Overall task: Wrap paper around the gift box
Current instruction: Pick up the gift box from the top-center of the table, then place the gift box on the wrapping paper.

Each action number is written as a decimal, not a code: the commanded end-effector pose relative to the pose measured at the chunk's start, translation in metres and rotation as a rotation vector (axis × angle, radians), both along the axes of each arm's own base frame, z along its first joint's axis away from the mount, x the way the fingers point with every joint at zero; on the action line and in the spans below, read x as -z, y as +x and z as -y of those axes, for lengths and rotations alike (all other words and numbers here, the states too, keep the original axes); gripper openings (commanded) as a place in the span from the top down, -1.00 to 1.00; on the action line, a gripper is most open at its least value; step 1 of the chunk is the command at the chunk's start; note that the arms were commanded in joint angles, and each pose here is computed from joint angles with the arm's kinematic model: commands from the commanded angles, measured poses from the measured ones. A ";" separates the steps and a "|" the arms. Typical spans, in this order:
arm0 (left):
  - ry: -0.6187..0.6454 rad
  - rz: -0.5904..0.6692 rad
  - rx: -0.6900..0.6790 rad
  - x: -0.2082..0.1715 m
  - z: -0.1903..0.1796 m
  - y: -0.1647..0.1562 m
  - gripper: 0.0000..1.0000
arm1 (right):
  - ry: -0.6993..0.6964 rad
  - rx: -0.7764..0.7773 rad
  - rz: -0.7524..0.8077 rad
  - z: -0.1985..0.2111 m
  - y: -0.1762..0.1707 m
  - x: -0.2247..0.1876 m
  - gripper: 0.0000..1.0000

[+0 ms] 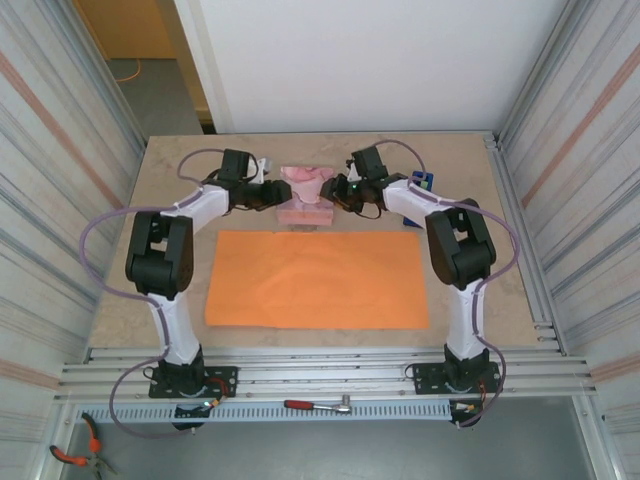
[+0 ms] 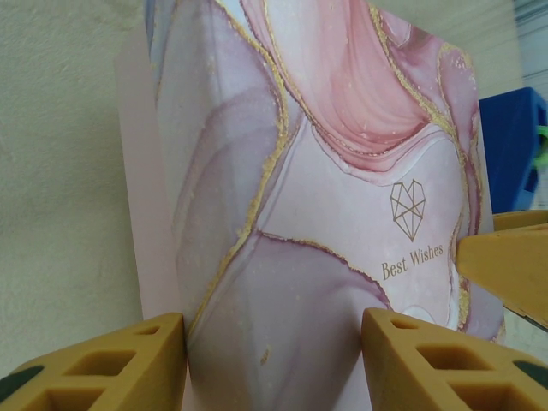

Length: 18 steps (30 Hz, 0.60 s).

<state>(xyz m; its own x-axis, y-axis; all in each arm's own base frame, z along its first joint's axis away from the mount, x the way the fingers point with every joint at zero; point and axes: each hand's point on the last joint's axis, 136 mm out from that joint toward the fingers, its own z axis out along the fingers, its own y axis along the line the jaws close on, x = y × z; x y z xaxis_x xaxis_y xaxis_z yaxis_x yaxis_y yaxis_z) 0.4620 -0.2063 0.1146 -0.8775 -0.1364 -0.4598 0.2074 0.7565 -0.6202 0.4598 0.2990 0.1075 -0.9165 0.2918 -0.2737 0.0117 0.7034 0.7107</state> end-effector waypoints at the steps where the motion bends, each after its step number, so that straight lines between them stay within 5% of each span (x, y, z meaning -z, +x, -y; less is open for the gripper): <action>1: -0.115 0.095 0.162 -0.060 0.046 -0.037 -0.08 | 0.089 -0.078 0.076 -0.030 -0.031 -0.053 0.19; 18: -0.090 0.081 0.241 -0.073 0.073 -0.146 -0.09 | -0.022 -0.073 0.071 -0.024 -0.150 -0.044 0.23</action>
<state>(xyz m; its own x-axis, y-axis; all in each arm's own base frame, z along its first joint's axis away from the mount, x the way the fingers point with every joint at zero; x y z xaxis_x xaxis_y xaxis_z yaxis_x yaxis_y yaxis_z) 0.3523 -0.2261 0.1371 -0.8893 -0.0598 -0.4534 0.2336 0.7929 -0.5628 0.3444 0.2852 0.1353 -0.8906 0.2975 -0.3441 0.0109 0.7703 0.6376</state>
